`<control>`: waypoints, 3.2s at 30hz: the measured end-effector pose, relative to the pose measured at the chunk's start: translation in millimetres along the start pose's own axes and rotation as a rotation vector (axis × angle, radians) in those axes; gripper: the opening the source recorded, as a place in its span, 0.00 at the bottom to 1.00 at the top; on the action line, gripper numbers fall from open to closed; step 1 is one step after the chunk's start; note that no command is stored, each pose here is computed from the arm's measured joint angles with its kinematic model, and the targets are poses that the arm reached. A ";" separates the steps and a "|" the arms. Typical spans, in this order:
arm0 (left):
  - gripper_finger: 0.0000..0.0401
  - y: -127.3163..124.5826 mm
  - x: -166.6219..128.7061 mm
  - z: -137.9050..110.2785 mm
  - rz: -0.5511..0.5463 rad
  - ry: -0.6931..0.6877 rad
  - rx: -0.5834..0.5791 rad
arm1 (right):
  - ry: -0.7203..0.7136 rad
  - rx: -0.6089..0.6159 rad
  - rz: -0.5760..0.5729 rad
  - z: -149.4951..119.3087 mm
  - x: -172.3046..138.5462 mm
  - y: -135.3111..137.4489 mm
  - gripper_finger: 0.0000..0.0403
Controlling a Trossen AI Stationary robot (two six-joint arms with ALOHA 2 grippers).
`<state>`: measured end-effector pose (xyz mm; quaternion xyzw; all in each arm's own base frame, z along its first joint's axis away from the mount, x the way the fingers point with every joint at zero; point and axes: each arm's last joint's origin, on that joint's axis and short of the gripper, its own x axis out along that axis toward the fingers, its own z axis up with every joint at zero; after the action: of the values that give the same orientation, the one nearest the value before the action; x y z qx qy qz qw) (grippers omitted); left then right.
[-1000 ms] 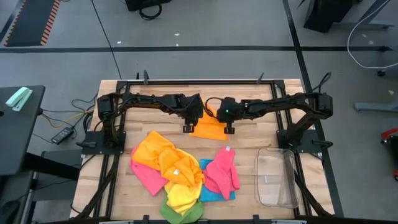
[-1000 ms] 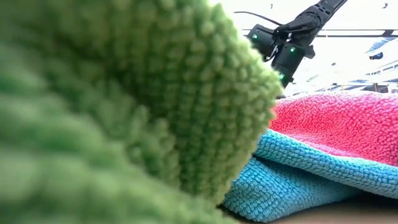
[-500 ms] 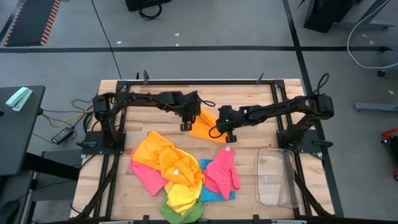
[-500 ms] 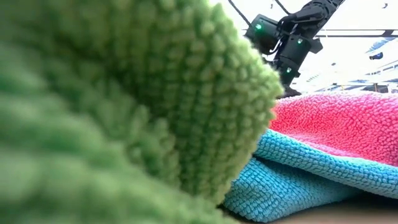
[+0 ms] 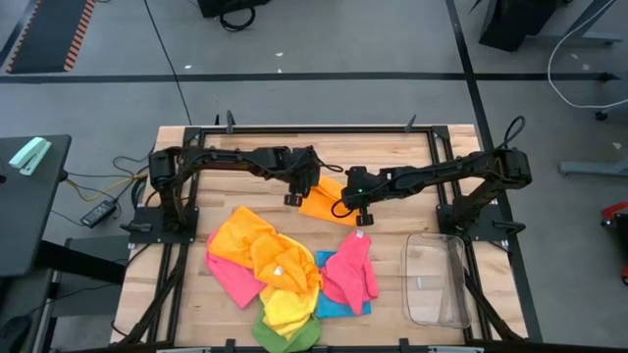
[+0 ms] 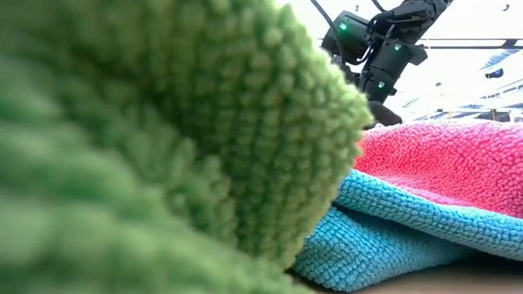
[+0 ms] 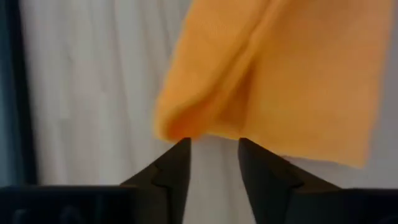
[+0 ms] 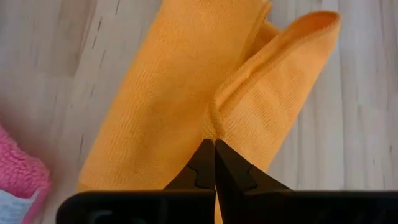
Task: Fold microfiber towels
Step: Fold the orange towel
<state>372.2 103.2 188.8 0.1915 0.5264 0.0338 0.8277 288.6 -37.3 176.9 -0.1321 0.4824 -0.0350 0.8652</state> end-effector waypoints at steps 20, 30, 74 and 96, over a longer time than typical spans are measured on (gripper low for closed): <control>0.50 0.9 28.1 -2.6 0.137 0.084 0.113 | -0.010 0.033 0.003 0.8 0.0 -0.1 0.01; 0.55 -1.9 45.4 -5.0 0.130 0.098 0.157 | -0.018 0.030 0.022 1.3 0.0 0.5 0.01; 0.13 -14.6 16.5 7.5 0.126 0.063 0.114 | 0.005 0.037 -0.009 -2.1 0.0 -6.2 0.01; 0.08 -31.5 2.8 17.7 0.071 0.060 0.098 | -0.022 -0.003 0.053 -2.8 -23.5 -4.8 0.02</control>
<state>384.6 69.8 181.8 0.2492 0.5447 0.0432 0.7996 274.0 -38.1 196.2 -0.1210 0.4764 -0.0097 0.8708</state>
